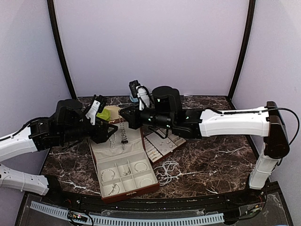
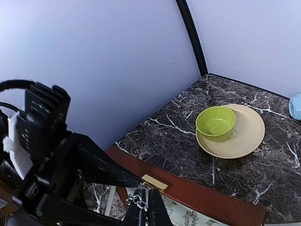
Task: Organize the mixed jewelry
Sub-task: Hang the necklace on the necklace hanger.
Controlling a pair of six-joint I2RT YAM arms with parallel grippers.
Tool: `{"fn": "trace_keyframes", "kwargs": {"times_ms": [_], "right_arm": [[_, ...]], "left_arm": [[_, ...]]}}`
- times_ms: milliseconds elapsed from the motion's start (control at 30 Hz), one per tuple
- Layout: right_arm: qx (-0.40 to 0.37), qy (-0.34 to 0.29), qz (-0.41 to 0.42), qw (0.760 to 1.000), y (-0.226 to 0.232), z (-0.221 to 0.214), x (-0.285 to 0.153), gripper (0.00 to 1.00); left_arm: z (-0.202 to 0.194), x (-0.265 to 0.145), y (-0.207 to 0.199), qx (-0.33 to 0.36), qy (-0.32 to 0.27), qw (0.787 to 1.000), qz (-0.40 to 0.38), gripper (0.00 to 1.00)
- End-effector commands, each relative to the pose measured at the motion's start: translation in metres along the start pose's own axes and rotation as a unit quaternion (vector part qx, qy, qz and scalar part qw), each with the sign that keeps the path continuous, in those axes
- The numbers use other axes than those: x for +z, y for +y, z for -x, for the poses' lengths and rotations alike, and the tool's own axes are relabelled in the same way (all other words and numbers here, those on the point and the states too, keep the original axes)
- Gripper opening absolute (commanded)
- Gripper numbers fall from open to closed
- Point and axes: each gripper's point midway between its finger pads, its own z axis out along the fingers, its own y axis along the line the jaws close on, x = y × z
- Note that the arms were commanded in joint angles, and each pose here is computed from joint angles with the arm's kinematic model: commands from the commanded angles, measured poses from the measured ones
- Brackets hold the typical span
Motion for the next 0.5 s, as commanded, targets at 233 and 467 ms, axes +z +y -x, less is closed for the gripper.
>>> {"fn": "trace_keyframes", "kwargs": {"times_ms": [233, 467], "right_arm": [[-0.004, -0.016, 0.015, 1.000, 0.004, 0.022, -0.006, 0.00], [-0.003, -0.017, 0.014, 1.000, 0.003, 0.022, -0.007, 0.00]], "left_arm": [[0.044, 0.011, -0.018, -0.063, -0.074, 0.991, -0.093, 0.57], [0.044, 0.025, -0.018, -0.069, -0.075, 0.989, -0.103, 0.48]]}}
